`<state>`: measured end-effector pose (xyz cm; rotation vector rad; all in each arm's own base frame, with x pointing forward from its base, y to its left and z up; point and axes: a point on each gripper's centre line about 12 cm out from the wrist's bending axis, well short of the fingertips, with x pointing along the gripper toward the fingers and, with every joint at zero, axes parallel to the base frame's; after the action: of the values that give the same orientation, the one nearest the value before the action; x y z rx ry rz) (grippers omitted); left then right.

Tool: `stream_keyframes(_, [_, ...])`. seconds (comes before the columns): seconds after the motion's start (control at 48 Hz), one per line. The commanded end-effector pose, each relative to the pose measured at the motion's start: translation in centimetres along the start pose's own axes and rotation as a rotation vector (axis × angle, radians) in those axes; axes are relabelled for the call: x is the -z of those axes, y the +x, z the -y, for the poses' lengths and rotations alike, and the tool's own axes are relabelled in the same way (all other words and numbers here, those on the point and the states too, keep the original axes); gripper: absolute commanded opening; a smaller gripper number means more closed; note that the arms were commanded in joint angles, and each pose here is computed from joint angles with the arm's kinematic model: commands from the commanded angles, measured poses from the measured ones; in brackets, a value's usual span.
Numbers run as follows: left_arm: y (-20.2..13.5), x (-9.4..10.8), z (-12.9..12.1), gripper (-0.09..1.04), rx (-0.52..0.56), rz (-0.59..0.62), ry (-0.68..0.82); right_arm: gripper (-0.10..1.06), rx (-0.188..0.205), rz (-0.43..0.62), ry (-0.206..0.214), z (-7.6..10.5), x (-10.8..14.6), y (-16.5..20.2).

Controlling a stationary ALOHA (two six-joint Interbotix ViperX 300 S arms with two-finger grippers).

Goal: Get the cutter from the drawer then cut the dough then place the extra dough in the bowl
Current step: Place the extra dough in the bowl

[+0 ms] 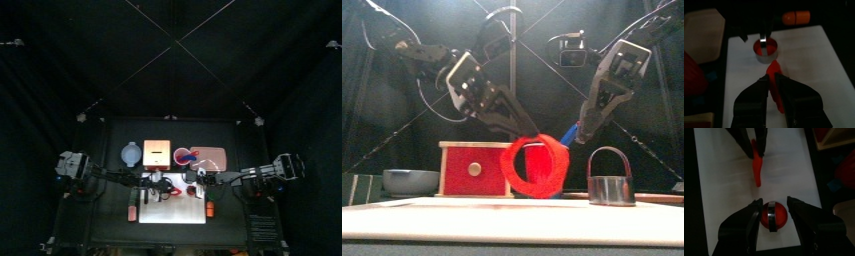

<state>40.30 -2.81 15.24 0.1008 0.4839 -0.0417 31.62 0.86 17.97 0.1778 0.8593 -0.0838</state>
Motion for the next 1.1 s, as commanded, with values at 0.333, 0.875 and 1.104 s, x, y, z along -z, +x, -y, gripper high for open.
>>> stream_keyframes(0.333, [-11.7,-4.2,-6.5,0.60,-0.210,0.344,-0.059,0.81,-0.007,0.087,0.019,0.4,-1.6,-1.4])
stream_keyframes(0.875, [-23.2,3.0,-11.8,0.60,-0.553,0.422,-0.162,0.81,-0.002,0.088,0.020,0.7,-1.3,-1.3])
stream_keyframes(1.104, [-23.9,7.5,-13.7,0.61,-0.686,0.288,-0.273,0.81,-0.002,0.084,0.023,0.7,-1.1,-1.2])
